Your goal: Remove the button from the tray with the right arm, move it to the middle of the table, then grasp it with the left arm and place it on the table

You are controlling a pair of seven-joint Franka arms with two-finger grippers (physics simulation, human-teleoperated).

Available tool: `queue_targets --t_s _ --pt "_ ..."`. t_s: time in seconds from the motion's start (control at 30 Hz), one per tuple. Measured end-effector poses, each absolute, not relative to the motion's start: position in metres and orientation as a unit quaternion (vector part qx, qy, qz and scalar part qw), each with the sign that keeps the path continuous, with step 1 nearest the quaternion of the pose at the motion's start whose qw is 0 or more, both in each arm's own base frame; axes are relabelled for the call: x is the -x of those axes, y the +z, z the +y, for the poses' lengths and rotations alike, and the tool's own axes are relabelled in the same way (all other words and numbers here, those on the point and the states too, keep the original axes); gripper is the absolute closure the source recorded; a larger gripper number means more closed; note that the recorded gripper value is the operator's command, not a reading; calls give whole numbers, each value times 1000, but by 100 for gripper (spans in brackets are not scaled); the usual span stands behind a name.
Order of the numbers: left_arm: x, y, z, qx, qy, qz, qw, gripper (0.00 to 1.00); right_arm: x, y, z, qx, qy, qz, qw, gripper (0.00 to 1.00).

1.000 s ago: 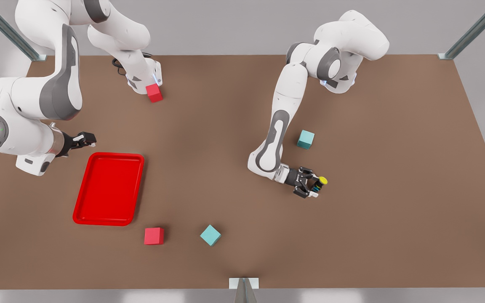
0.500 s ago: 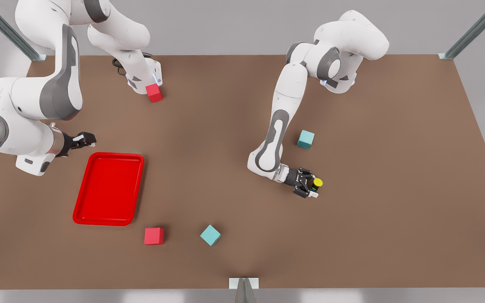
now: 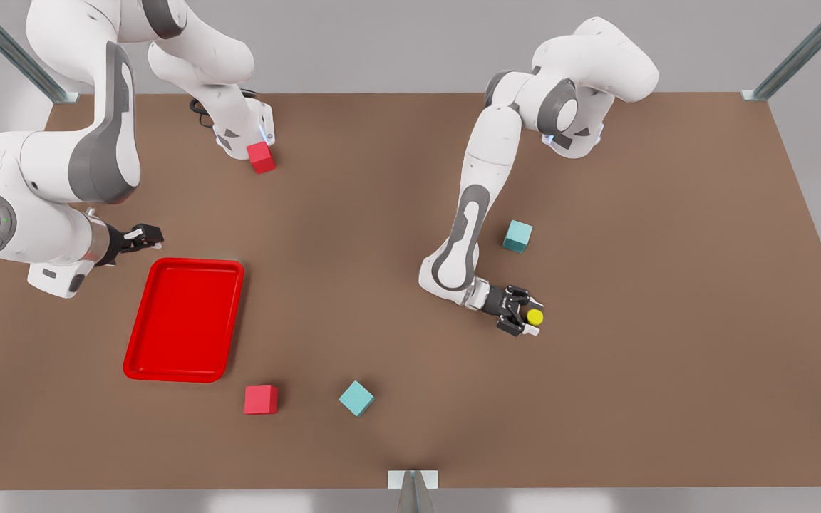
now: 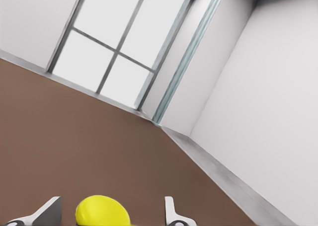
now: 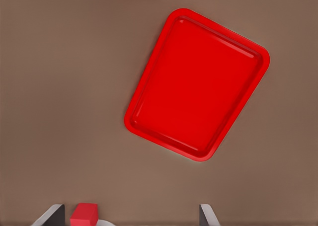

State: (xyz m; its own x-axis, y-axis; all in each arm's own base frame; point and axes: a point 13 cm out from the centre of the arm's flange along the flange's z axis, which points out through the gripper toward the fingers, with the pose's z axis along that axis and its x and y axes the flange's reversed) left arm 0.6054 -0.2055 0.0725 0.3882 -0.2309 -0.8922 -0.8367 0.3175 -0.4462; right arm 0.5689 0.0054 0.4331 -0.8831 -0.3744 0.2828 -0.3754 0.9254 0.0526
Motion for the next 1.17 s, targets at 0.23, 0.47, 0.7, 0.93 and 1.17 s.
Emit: queue_targets --t_s 0.23,0.47,0.7,0.93,1.17 --pt "-614 101 -201 541 233 480 650 0 -569 433 5 -192 2 -971 145 0" --pt "-595 214 -254 595 216 497 593 0 -569 433 5 -192 2 -971 145 0" --pt "-555 419 -125 768 211 598 89 0 -577 442 1 -188 5 -974 126 0" --pt "-490 511 -74 529 92 839 -87 0 -584 438 -7 -160 6 -981 112 0" --pt "-476 483 -38 345 81 931 -92 0 -589 442 -22 -98 -18 -991 95 0"
